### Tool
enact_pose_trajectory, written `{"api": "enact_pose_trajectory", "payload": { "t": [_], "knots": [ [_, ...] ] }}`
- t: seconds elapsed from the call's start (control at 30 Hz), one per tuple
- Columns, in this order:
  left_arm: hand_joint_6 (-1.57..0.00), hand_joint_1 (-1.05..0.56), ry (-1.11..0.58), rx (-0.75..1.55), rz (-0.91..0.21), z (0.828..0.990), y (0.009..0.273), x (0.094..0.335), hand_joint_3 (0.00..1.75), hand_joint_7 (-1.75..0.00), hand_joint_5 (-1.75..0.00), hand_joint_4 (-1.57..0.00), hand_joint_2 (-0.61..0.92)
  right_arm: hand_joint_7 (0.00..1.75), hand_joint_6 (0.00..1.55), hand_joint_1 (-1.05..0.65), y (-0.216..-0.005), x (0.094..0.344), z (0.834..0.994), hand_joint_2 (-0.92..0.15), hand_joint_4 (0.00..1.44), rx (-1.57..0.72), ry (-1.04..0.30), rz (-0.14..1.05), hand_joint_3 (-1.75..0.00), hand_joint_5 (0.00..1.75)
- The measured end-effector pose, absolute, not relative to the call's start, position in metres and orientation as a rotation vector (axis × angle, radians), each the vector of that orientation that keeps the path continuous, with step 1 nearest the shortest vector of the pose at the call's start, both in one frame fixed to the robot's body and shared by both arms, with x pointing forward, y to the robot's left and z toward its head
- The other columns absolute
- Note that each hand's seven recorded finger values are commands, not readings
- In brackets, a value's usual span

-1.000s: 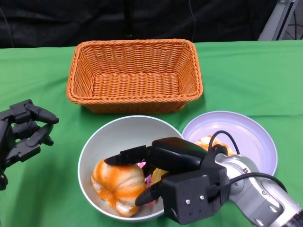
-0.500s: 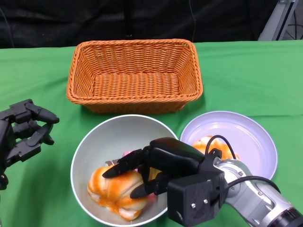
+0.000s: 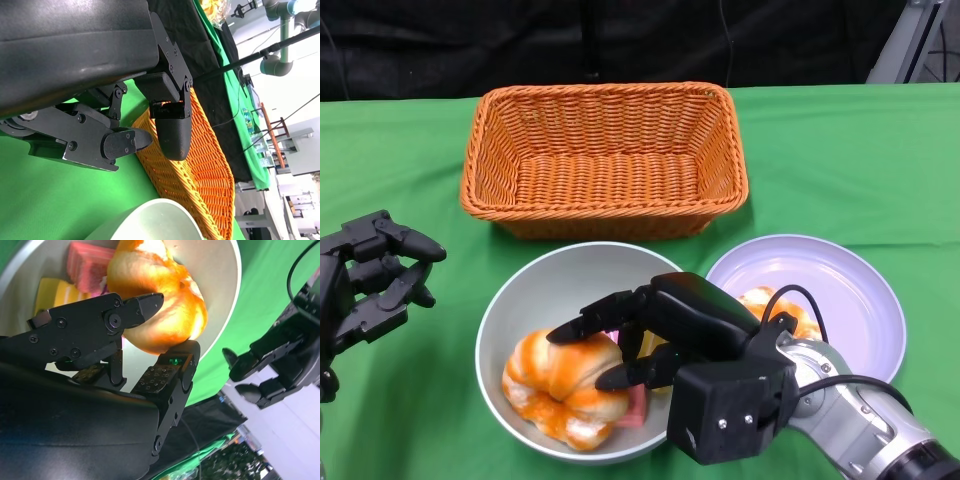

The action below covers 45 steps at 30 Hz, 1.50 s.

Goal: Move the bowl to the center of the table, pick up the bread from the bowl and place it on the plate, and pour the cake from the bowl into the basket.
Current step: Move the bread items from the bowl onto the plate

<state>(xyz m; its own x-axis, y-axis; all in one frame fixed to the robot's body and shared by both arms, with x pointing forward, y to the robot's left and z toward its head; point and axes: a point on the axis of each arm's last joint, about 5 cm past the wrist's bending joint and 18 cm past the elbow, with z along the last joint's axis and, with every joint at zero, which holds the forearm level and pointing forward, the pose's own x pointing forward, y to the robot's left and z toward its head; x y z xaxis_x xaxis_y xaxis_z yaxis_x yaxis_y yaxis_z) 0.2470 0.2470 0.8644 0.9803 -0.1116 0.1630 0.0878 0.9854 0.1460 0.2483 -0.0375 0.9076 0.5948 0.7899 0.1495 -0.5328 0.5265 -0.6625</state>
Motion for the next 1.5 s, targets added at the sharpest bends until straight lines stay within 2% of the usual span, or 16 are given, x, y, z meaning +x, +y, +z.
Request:
{"api": "enact_pose_trajectory", "payload": {
  "t": [0.17, 0.3, 0.4, 0.53, 0.63, 0.8, 1.07, 1.1, 1.13, 1.27, 1.5],
  "knots": [
    [-0.81, -0.04, -0.172, 0.139, -0.101, 0.864, 0.247, 0.247, 0.56, -1.12, -1.51, -0.77, 0.86, 0.02, 1.16, -0.17, -0.037, 0.249, 0.908, -0.92, 0.66, -0.572, -0.461, 0.798, -0.10, 1.42],
    [-0.80, -0.05, -0.172, 0.138, -0.102, 0.865, 0.247, 0.248, 0.57, -1.12, -1.52, -0.76, 0.86, 0.03, 1.18, -0.20, -0.037, 0.252, 0.912, -0.92, 0.66, -0.457, -0.450, 0.746, -0.11, 1.41],
    [-0.80, -0.05, -0.176, 0.139, -0.103, 0.866, 0.246, 0.249, 0.57, -1.12, -1.51, -0.76, 0.86, 0.03, 1.18, -0.21, -0.038, 0.252, 0.915, -0.92, 0.70, -0.422, -0.460, 0.733, -0.11, 1.32],
    [-0.80, -0.04, -0.177, 0.138, -0.103, 0.866, 0.246, 0.249, 0.57, -1.11, -1.50, -0.76, 0.86, 0.04, 1.20, -0.21, -0.037, 0.252, 0.918, -0.92, 0.74, -0.375, -0.448, 0.724, -0.12, 1.29],
    [-0.80, -0.05, -0.177, 0.139, -0.103, 0.866, 0.246, 0.249, 0.56, -1.11, -1.50, -0.76, 0.86, 0.04, 1.20, -0.22, -0.038, 0.252, 0.917, -0.92, 0.81, -0.359, -0.434, 0.723, -0.13, 1.16],
    [-0.80, -0.04, -0.176, 0.141, -0.104, 0.866, 0.246, 0.249, 0.55, -1.11, -1.50, -0.75, 0.86, 0.04, 1.20, -0.21, -0.040, 0.252, 0.919, -0.92, 0.87, -0.329, -0.428, 0.702, -0.13, 1.06],
    [-0.80, -0.03, -0.176, 0.142, -0.104, 0.866, 0.246, 0.249, 0.55, -1.11, -1.50, -0.76, 0.86, 0.04, 1.20, -0.20, -0.042, 0.251, 0.921, -0.92, 0.89, -0.324, -0.416, 0.691, -0.11, 1.09],
    [-0.80, -0.03, -0.176, 0.142, -0.105, 0.866, 0.246, 0.250, 0.55, -1.11, -1.50, -0.76, 0.86, 0.06, 1.22, -0.19, -0.043, 0.250, 0.921, -0.92, 0.85, -0.323, -0.417, 0.687, -0.11, 1.33],
    [-0.80, -0.03, -0.176, 0.142, -0.105, 0.866, 0.246, 0.250, 0.56, -1.11, -1.50, -0.76, 0.86, 0.07, 1.23, -0.19, -0.044, 0.249, 0.923, -0.92, 0.82, -0.316, -0.421, 0.681, -0.11, 1.42],
    [-0.80, -0.03, -0.170, 0.140, -0.101, 0.866, 0.247, 0.250, 0.56, -1.11, -1.51, -0.76, 0.86, 0.08, 1.24, -0.17, -0.055, 0.244, 0.928, -0.92, 0.80, -0.287, -0.426, 0.648, -0.11, 1.45],
    [-0.81, -0.04, -0.168, 0.138, -0.102, 0.866, 0.247, 0.250, 0.56, -1.12, -1.52, -0.76, 0.86, 0.17, 1.19, -0.14, -0.072, 0.239, 0.934, -0.92, 0.88, -0.234, -0.423, 0.601, -0.16, 1.14]
  ]
}}
